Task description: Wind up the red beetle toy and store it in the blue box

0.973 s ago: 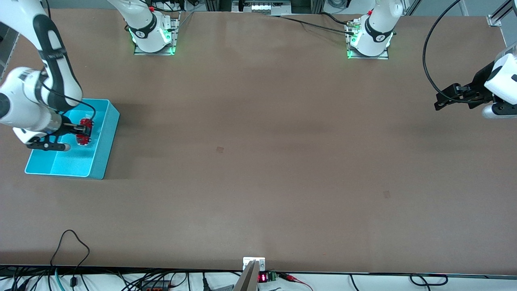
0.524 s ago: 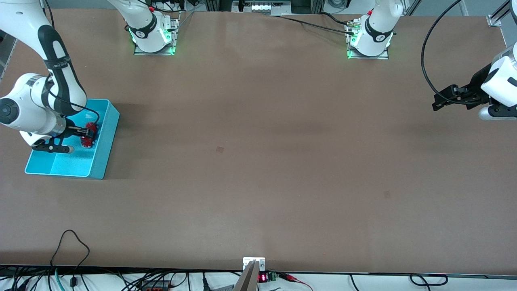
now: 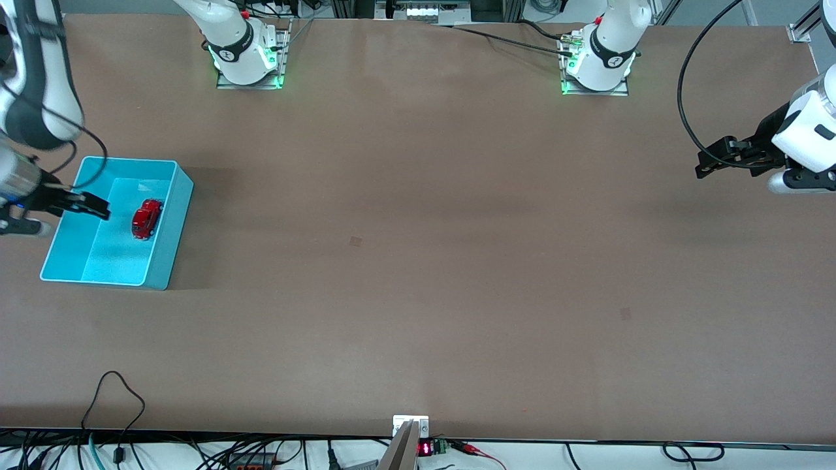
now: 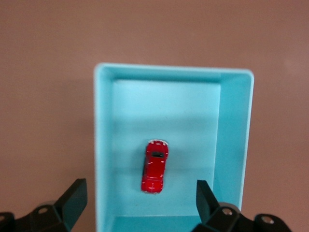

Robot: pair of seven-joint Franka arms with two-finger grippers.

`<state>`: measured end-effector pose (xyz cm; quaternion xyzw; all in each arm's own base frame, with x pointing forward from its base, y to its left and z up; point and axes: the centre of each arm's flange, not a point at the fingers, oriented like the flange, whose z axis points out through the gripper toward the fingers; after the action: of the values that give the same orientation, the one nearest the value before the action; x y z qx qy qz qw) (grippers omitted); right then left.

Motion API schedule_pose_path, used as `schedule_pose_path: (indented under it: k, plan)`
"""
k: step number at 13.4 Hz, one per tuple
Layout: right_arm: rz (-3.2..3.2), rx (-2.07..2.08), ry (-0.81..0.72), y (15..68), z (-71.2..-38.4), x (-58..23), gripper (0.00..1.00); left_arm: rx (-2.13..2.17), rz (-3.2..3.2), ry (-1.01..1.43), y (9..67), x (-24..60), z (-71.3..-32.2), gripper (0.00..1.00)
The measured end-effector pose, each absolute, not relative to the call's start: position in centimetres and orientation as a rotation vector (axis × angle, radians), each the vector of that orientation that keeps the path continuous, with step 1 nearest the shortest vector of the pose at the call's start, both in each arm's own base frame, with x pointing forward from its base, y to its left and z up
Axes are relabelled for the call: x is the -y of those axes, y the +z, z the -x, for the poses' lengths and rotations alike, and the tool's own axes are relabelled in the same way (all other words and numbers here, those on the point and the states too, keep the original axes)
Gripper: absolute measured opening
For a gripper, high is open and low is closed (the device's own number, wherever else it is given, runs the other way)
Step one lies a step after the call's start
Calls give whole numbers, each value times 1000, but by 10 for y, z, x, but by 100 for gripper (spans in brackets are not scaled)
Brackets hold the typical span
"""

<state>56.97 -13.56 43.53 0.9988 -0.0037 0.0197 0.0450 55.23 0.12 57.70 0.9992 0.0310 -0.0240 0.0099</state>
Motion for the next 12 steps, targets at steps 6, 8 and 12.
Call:
schedule_pose_path:
  k: [6,8,12]
  plan:
    - [-3105,-153,53,577,-563,47,100,-97,-3121,-46,589,-1,-546,100]
    - [-3131,-147,35,592,-559,45,100,-97,-3121,-39,592,-1,-545,100]
    - [-3134,-144,11,597,-556,46,100,-98,-3122,-31,596,-1,-540,100]
